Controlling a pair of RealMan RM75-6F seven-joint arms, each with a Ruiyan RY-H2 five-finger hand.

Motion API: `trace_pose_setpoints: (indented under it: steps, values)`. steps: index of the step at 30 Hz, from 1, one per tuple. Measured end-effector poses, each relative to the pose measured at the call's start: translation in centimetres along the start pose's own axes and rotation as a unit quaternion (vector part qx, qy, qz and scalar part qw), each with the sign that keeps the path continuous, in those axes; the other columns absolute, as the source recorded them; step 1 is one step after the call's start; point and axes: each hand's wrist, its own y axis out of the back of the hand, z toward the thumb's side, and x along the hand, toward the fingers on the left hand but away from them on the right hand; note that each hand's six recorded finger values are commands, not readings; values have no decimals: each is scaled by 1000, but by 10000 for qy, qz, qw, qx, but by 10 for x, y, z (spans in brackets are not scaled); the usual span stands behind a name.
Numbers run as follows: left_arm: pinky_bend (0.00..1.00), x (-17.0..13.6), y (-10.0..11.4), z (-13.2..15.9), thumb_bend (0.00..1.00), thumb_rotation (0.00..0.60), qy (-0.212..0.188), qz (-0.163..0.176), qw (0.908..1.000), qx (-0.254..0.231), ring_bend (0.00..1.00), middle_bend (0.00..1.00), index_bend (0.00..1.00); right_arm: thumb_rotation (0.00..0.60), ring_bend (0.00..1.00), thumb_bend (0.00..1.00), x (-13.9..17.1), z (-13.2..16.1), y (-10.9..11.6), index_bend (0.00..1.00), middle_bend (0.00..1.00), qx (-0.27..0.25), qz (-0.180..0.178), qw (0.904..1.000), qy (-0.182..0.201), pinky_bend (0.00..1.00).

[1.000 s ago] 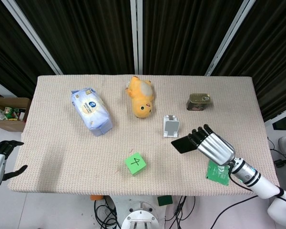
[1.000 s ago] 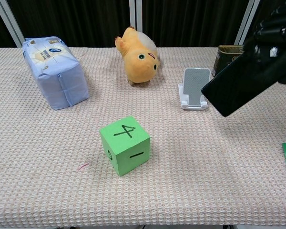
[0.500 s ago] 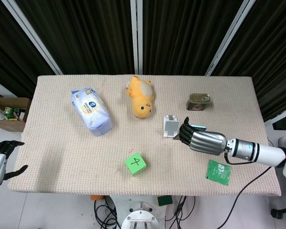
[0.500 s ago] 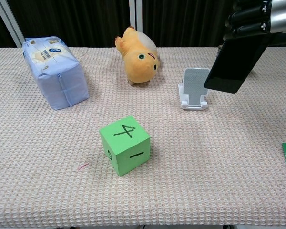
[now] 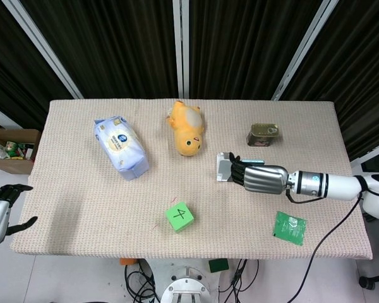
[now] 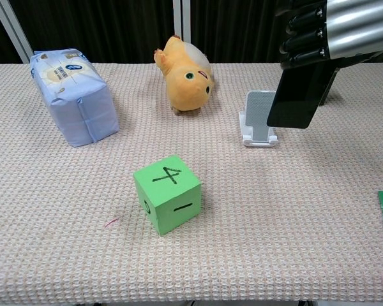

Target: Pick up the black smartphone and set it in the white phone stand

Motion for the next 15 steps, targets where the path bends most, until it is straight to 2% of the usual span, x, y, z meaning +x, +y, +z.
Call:
trace_pose_setpoints:
  steps: [10, 15]
  values:
    - [362, 0, 3, -4, 45, 600, 45, 40, 10000, -12, 256, 329, 307, 600, 644, 735, -14, -1, -19, 684, 629, -63, 100, 9999, -119, 223]
    - [362, -1, 1, -6, 45, 600, 52, 24, 10000, -10, 256, 329, 307, 600, 644, 736, -24, 4, -21, 684, 628, -135, 42, 9998, -119, 223]
